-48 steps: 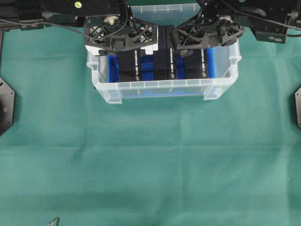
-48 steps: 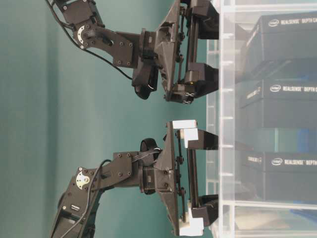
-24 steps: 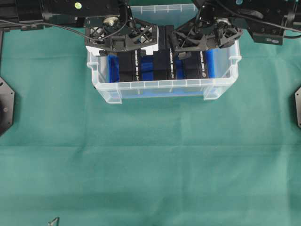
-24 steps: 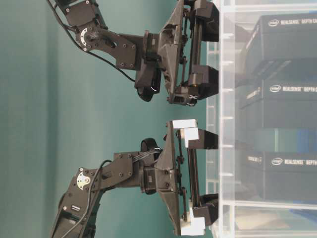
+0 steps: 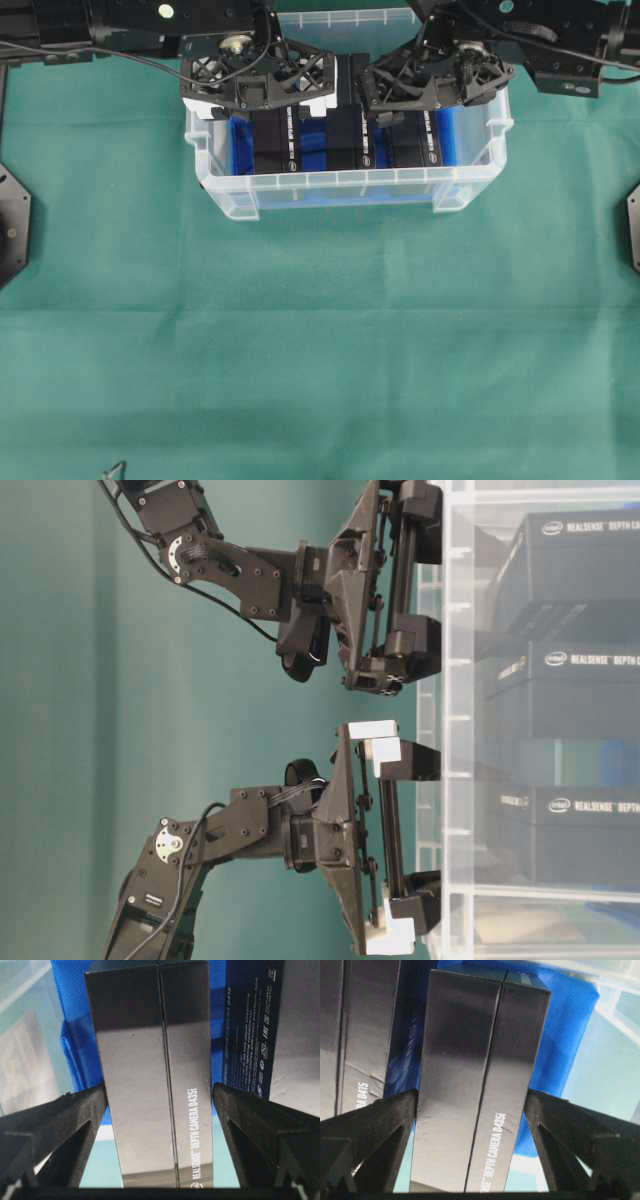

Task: Take the box out of the case with both arms.
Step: 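Close both grippers on the black box pairs inside the bin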

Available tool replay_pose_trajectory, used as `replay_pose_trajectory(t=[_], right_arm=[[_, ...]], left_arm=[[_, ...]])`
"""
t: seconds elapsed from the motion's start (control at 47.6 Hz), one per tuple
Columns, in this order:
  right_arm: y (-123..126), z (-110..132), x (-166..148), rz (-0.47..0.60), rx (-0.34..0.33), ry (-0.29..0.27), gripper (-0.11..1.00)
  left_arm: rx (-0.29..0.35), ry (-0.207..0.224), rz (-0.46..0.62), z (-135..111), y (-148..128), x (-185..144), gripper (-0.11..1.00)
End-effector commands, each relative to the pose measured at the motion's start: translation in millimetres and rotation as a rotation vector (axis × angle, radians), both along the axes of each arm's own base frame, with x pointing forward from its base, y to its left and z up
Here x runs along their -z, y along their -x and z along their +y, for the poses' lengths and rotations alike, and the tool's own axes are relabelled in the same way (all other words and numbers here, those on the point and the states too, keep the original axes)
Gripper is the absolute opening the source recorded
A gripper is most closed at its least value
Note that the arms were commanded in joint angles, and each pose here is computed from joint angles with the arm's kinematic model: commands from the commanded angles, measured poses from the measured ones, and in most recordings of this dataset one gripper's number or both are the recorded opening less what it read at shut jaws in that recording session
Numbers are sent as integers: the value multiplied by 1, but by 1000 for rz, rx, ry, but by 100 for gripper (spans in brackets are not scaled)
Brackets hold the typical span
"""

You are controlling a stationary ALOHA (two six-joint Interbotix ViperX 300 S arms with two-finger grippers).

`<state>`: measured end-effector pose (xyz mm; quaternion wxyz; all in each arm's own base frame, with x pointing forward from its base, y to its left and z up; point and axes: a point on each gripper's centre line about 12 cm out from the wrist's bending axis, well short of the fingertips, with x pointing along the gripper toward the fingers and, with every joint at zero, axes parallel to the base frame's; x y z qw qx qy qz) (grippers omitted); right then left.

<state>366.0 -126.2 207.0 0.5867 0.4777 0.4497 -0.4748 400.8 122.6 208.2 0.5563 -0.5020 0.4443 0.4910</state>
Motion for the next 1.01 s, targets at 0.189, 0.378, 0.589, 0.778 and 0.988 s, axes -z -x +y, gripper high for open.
replay_pose_trajectory(t=[0.189, 0.378, 0.589, 0.778, 0.988], right_arm=[[2, -2, -6, -8, 3, 5, 93], [5, -1, -4, 24, 7, -1, 67], [4, -1, -6, 9, 4, 5, 65], [4, -1, -8, -1, 7, 8, 65], [3, -1, -10, -7, 7, 10, 65]], left_arm=[[9, -1, 4, -1, 3, -6, 81], [18, -5, -9, -3, 1, -8, 64], [14, -6, -20, -4, 2, -13, 64], [10, -4, -26, -4, 1, -14, 64], [7, -4, -29, -4, 0, -18, 64]])
